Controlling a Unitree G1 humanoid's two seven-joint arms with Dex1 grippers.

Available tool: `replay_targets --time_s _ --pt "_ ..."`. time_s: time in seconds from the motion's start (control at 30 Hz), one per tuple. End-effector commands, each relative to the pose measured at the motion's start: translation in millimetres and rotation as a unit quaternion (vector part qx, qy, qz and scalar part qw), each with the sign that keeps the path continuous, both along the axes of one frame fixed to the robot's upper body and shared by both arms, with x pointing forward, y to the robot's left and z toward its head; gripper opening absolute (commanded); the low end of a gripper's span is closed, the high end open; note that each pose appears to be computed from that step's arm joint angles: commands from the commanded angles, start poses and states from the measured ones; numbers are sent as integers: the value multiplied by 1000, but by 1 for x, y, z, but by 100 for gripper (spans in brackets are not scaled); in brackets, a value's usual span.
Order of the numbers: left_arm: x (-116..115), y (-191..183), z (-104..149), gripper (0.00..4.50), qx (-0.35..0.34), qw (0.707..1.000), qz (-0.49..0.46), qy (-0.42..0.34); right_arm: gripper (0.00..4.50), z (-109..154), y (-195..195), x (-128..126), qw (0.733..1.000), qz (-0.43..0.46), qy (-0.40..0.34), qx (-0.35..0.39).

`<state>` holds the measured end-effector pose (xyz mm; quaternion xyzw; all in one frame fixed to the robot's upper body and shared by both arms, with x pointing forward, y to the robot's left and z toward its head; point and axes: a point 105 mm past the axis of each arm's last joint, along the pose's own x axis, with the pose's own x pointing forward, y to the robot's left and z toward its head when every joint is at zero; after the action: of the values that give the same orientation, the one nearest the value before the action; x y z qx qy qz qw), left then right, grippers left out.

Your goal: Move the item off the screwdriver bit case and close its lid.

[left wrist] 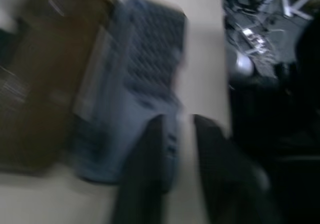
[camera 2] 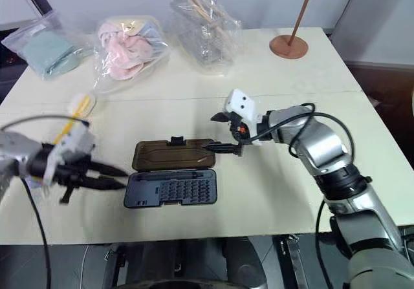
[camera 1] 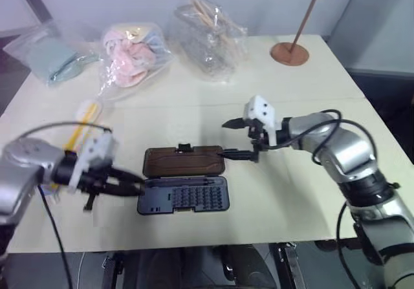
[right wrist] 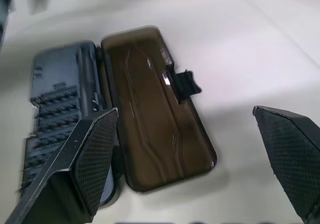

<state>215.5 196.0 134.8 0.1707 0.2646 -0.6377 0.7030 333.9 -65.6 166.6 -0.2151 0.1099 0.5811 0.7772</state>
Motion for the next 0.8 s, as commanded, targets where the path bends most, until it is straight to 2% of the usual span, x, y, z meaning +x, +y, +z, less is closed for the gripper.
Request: replay_targets --time_s 0.03,0.2,0.5,0.53,0.57,0.63,0.8 --pt "5 -5 -24 5 53 996 -10 -67 450 -8 11 14 999 7 -17 -30" --pt "21 -12 -34 5 41 994 14 -101 450 -30 11 23 999 8 11 -51" --pt "25 -16 -48 5 30 994 35 -102 450 -61 5 42 996 -14 24 -88" --pt "23 -17 -50 0 31 994 34 -96 398 -62 5 43 996 -12 22 -91" --pt "21 -17 -51 0 32 995 33 -93 368 -62 5 44 995 -11 21 -92" --pt "19 -18 -52 0 27 995 32 -87 262 -63 4 45 995 -4 9 -102" --pt "10 -27 -57 0 14 996 47 -76 28 -62 8 42 993 20 -17 -111"
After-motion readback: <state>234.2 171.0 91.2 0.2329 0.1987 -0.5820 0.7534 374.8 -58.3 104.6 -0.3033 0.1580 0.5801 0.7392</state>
